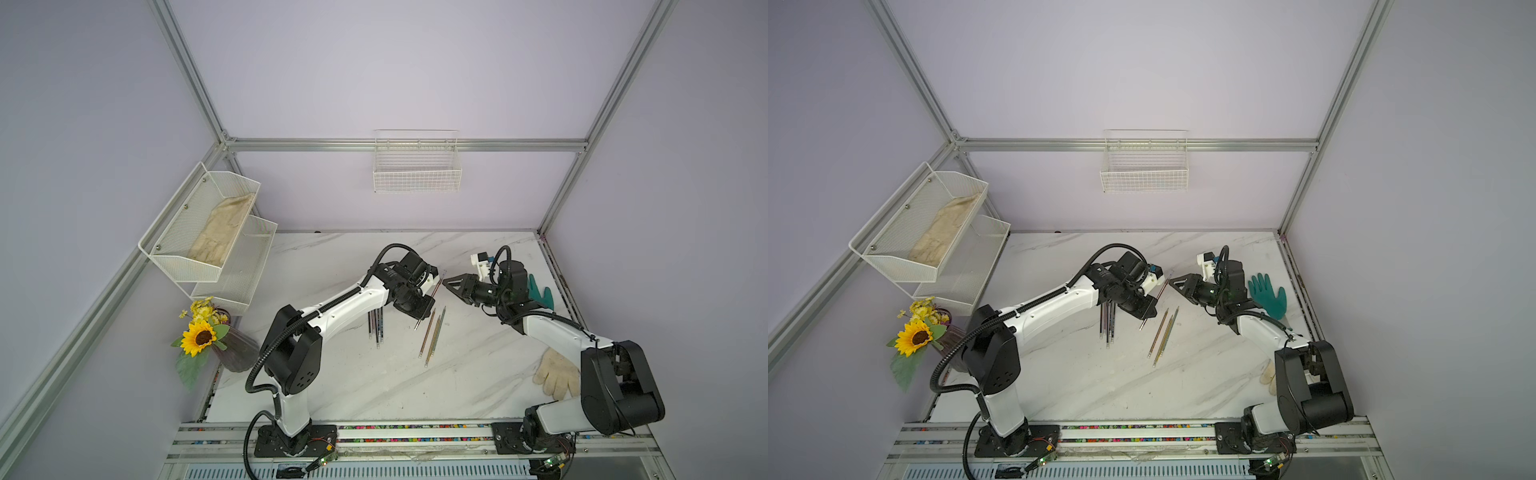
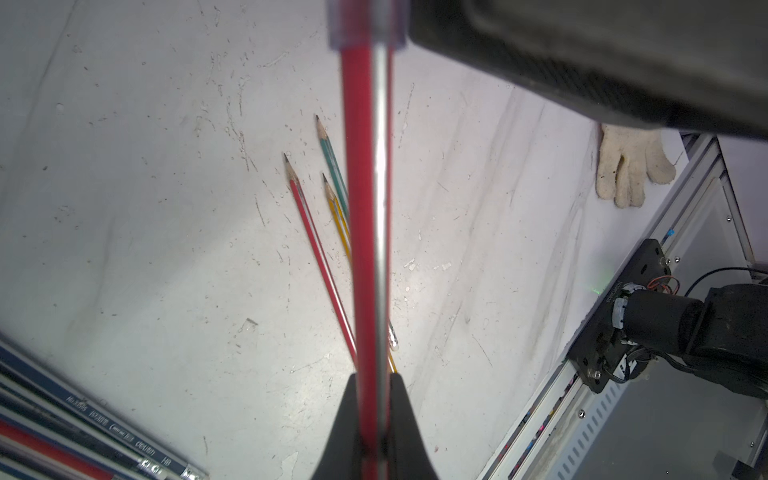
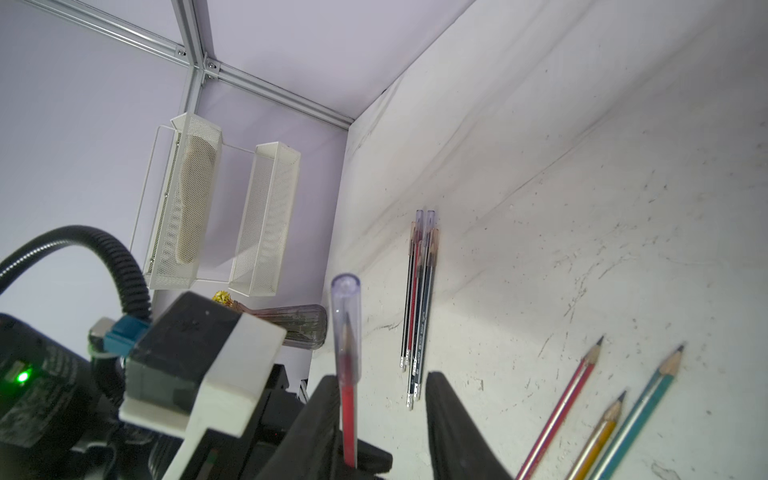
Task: Remove the protective cover of the pencils
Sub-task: Remove the protective sleeve from the pencil.
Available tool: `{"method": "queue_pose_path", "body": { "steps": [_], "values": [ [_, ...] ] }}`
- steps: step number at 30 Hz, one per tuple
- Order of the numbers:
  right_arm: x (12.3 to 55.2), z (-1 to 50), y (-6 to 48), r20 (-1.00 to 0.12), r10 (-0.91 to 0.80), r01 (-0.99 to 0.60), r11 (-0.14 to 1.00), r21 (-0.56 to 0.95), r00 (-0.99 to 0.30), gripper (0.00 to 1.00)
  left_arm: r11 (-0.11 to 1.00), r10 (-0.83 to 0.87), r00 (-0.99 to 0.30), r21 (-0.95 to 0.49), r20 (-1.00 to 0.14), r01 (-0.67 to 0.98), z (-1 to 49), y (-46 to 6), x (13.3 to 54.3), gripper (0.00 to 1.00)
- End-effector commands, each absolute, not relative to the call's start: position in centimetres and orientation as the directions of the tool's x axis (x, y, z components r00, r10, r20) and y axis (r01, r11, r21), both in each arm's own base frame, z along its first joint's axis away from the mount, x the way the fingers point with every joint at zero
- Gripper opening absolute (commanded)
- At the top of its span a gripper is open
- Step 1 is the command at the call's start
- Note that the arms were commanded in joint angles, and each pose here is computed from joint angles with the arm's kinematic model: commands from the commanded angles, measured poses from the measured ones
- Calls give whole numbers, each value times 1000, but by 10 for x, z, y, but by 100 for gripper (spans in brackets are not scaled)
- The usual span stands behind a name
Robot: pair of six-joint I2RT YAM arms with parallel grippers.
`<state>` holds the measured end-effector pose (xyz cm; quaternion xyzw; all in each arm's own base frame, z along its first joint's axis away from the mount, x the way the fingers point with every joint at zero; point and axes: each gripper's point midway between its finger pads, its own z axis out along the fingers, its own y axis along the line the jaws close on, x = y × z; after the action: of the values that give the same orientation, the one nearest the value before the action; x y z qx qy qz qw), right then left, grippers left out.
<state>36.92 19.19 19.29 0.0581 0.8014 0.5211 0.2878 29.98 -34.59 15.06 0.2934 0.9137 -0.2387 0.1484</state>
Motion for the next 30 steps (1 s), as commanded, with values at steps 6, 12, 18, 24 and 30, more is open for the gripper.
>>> {"method": "queue_pose_path", "body": {
  "steps": [6,12,18,24,30],
  "values": [
    [381,203,193,-413,390,-227,440,869,-823,37,679,493,-765,-366,-414,636,149,-351,291,0],
    [384,204,193,-413,395,-226,439,869,-821,34,676,497,-764,-369,-411,638,148,-353,289,0],
    [386,208,193,-407,397,-226,429,874,-822,30,672,501,-763,-372,-409,640,148,-354,287,0],
    [388,211,193,-396,408,-223,408,885,-823,24,671,507,-762,-371,-403,642,145,-356,284,0],
    [386,214,189,-401,413,-227,408,884,-818,16,666,510,-758,-370,-407,647,146,-359,283,0]
  ]
}}
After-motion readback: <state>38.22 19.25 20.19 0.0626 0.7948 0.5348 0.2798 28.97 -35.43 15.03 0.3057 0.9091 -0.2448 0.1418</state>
